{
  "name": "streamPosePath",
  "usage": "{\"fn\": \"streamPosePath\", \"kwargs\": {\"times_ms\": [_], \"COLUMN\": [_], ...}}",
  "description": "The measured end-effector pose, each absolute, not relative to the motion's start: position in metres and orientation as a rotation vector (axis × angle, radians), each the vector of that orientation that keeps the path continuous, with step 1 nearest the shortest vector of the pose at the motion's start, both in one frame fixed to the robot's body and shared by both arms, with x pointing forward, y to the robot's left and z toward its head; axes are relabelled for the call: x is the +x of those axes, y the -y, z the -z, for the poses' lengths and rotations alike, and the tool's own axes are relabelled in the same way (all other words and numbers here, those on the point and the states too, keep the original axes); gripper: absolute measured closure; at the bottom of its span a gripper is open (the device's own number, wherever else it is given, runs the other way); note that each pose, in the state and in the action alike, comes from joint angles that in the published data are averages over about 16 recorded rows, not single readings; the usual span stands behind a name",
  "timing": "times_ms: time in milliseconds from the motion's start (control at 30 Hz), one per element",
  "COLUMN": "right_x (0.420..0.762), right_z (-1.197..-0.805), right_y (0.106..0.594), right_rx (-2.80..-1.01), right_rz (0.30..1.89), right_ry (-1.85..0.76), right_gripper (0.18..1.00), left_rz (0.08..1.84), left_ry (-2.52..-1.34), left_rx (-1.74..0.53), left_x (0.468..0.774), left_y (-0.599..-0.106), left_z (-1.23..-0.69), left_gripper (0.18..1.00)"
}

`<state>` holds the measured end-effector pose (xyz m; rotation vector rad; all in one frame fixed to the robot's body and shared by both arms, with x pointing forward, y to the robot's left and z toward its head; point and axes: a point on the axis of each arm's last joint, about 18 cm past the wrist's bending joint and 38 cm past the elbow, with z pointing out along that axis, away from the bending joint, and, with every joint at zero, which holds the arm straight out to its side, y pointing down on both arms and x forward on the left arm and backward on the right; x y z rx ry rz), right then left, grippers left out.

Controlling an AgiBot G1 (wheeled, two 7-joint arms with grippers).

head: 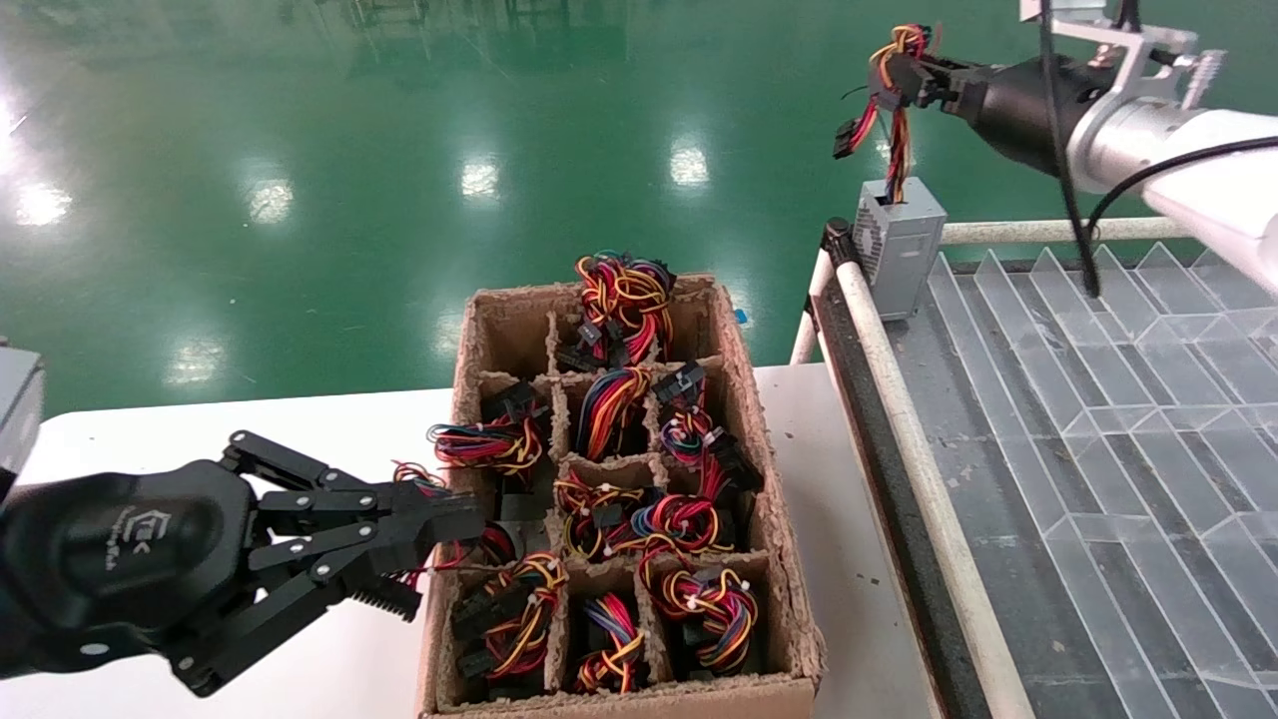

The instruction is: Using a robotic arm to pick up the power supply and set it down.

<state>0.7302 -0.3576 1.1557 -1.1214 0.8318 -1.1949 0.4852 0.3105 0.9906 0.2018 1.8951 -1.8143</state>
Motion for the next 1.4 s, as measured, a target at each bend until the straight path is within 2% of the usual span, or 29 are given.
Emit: {"fn": "streamPosePath", "kwargs": {"times_ms": [400,833,1033,1400], "right_x": [0.731,0.721,0.711,0.687], "right_z": [-1.149,-1.153,-1.16,-1.161], "right_y": [0.352,0.359,0.361,0.354], "right_rx": [-1.142,-1.131,-1.114,-1.104], "right_rz": [1.204,1.224,1.253,1.282], "right_ry": [-0.842,-0.841,-0.809,-0.704], "right_gripper": [0.88,0.794,0.705,0.465], "left_rz": [1.814,1.814,1.814,1.814], "left_ry": [-1.895,-1.895,-1.895,-1.895], "left_rx": [0.202,0.202,0.202,0.202], "left_x": [0.485,0.485,0.485,0.485], "left_y": [-0.311,-0.311,-0.311,-0.311], "left_z": [-0.991,-0.991,-0.991,-0.991], "left_gripper": [0.993,0.993,0.993,0.993]}}
